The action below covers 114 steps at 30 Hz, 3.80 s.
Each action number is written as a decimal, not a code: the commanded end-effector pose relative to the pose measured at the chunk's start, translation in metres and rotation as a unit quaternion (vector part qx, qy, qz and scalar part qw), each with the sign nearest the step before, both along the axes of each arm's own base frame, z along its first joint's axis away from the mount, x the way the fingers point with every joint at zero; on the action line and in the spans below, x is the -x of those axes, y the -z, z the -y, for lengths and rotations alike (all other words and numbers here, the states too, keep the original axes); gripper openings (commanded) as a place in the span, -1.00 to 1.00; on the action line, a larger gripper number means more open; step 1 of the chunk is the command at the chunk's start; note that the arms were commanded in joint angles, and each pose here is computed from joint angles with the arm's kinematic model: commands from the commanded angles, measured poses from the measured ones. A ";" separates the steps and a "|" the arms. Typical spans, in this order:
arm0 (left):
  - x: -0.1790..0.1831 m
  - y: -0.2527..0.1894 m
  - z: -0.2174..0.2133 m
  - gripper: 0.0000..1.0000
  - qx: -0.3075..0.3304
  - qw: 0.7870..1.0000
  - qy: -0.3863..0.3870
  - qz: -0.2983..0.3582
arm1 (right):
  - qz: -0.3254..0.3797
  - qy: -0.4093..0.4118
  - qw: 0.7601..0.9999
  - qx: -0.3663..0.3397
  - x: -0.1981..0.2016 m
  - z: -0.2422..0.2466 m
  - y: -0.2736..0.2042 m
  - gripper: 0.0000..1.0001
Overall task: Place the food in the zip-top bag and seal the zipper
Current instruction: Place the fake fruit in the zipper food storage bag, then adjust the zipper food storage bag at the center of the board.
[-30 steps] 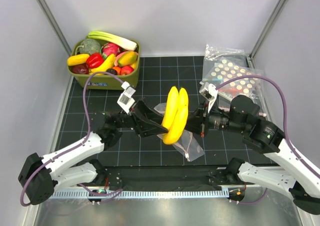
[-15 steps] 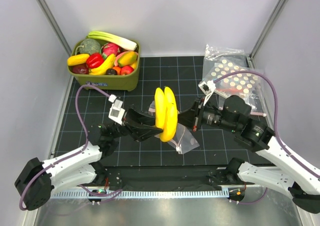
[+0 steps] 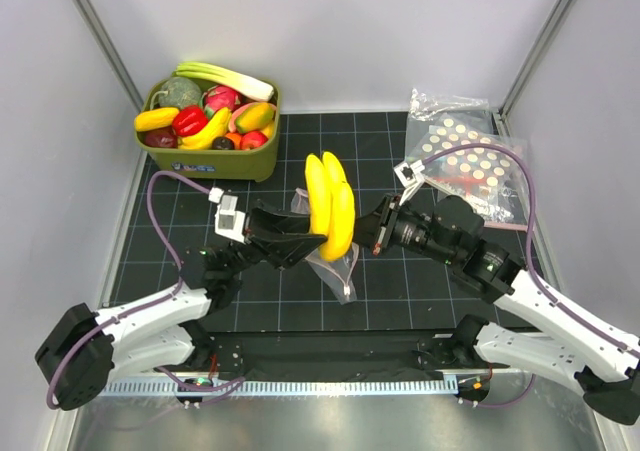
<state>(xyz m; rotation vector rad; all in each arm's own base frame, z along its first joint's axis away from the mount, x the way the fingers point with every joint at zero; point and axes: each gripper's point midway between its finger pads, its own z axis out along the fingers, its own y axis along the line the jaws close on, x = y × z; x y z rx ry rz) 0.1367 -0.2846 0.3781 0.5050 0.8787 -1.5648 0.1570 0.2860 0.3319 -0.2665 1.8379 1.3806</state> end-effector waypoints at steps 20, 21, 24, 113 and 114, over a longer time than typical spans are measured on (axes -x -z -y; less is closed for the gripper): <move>-0.065 0.052 0.016 -0.67 -0.101 0.981 -0.162 0.034 | -0.007 0.091 0.990 -0.103 -0.006 0.032 -0.063 -0.98; -0.065 0.054 0.018 -0.61 -0.107 0.981 -0.159 0.033 | -0.006 0.093 0.990 -0.107 -0.006 0.033 -0.065 -0.98; -0.069 0.064 0.025 -0.32 -0.138 0.977 -0.158 0.027 | -0.004 0.119 0.987 -0.105 -0.014 0.038 -0.065 -0.98; -0.208 0.126 -0.071 1.00 -0.305 0.748 -0.417 -0.417 | 0.092 0.207 0.938 0.262 -0.142 0.021 0.055 -0.98; -0.212 0.120 -0.075 0.99 -0.306 0.742 -0.427 -0.416 | 0.094 0.220 0.934 0.265 -0.143 0.026 0.056 -0.99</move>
